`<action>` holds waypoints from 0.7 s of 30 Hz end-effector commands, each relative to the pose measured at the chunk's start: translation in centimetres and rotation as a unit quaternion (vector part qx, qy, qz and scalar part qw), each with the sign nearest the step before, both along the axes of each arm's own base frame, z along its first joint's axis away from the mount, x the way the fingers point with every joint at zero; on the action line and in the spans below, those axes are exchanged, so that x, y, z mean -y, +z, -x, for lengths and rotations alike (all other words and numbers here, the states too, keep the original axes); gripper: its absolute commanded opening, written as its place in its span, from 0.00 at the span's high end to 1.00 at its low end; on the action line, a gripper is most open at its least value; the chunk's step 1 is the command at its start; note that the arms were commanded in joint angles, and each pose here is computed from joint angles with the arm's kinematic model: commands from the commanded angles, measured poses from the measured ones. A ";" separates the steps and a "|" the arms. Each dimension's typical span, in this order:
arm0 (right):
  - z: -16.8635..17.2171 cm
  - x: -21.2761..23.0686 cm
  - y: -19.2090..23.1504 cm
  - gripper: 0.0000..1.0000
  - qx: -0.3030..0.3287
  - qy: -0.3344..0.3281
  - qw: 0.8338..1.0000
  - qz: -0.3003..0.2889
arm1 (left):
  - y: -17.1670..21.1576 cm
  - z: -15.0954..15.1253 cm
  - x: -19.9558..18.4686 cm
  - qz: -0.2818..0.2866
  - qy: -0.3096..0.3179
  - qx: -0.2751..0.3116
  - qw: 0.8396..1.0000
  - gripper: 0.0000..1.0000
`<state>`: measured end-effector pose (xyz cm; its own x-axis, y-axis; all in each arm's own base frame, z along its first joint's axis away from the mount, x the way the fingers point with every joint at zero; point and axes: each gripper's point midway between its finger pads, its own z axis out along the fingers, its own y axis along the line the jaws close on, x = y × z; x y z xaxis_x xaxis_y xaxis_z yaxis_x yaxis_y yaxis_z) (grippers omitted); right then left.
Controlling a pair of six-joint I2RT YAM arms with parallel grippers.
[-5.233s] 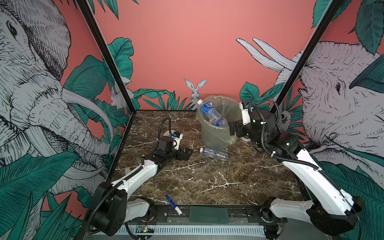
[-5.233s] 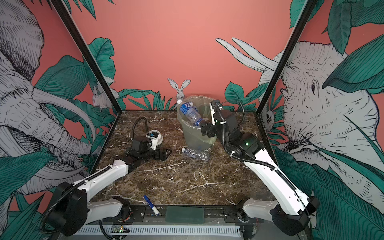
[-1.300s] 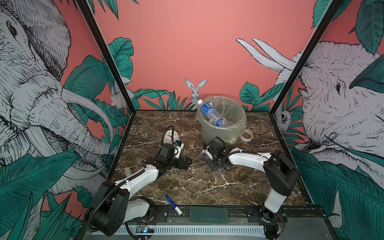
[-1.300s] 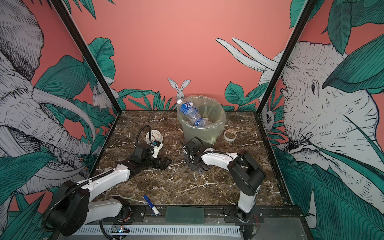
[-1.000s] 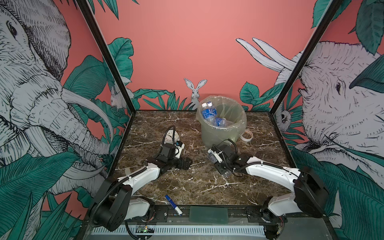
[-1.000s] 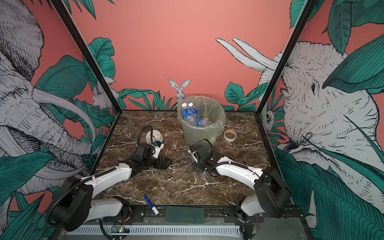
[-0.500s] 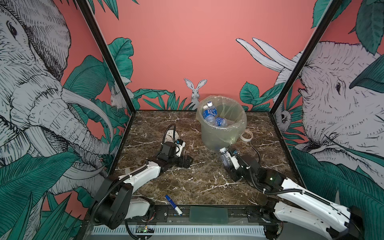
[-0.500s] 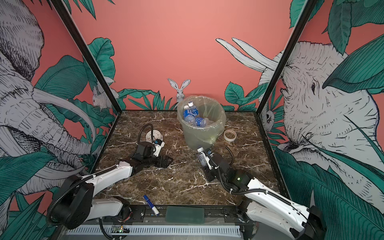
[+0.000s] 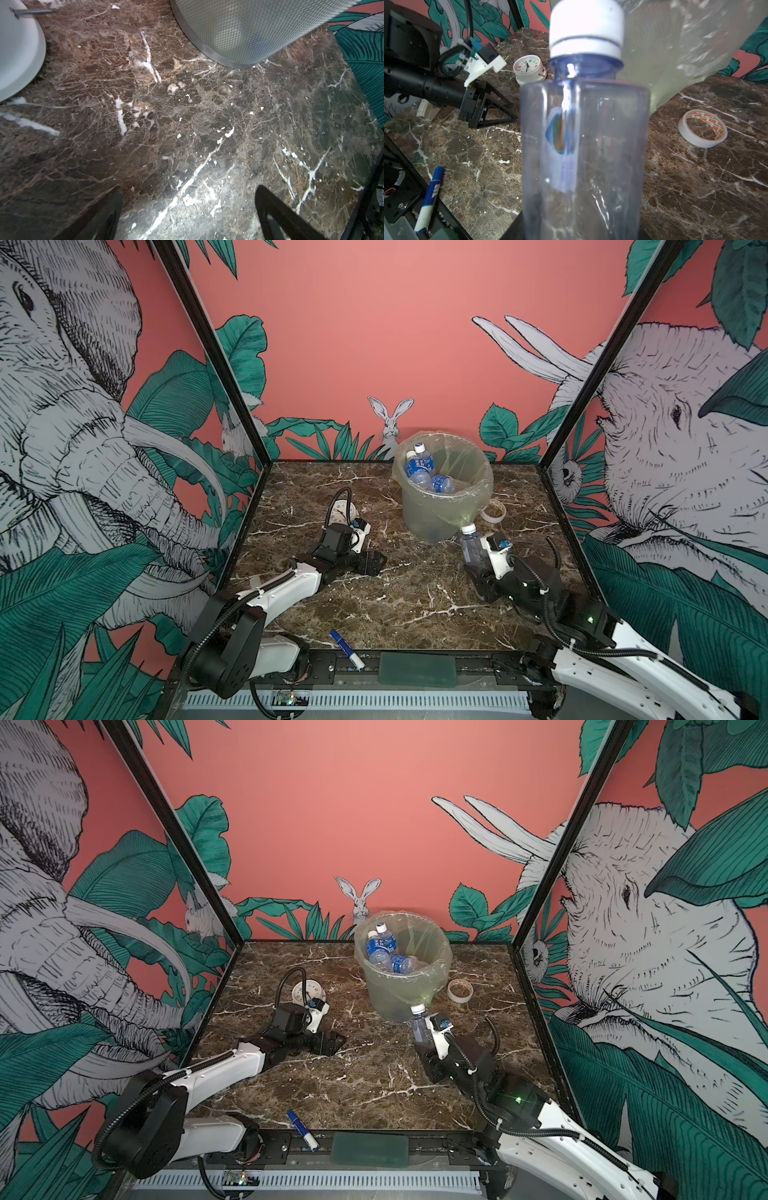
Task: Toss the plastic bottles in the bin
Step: 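Carry the clear bottle with the right gripper over the bin and release it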
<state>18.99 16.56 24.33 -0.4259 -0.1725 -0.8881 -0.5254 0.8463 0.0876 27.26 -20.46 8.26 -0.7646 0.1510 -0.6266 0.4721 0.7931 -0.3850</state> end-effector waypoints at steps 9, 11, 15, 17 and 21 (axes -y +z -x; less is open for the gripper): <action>-4.4 -0.3 11.1 0.52 0.097 -0.078 0.992 -0.001 | 1.7 -0.2 0.4 0.006 -0.013 0.025 1.000 0.00; -6.0 -1.4 13.2 0.52 0.108 -0.085 0.990 0.009 | 1.8 -0.1 0.3 0.005 -0.013 0.026 1.000 0.01; -11.8 -3.5 17.3 0.52 0.111 -0.110 0.988 0.009 | 2.1 0.1 0.2 0.010 -0.010 0.025 1.000 0.01; -15.5 -3.8 17.9 0.42 0.102 -0.134 0.985 0.026 | 2.1 0.3 0.2 0.011 -0.011 0.024 1.000 0.00; -21.2 -4.0 17.5 0.01 0.090 -0.179 0.978 0.063 | 2.3 0.8 -0.2 0.007 -0.011 0.025 1.000 0.00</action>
<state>38.20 21.29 42.48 -0.2892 -0.1134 -0.9505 -0.2371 0.9705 -0.0437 27.03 -20.34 9.76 -0.7377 0.1500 -0.6583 0.4938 0.7847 -0.3746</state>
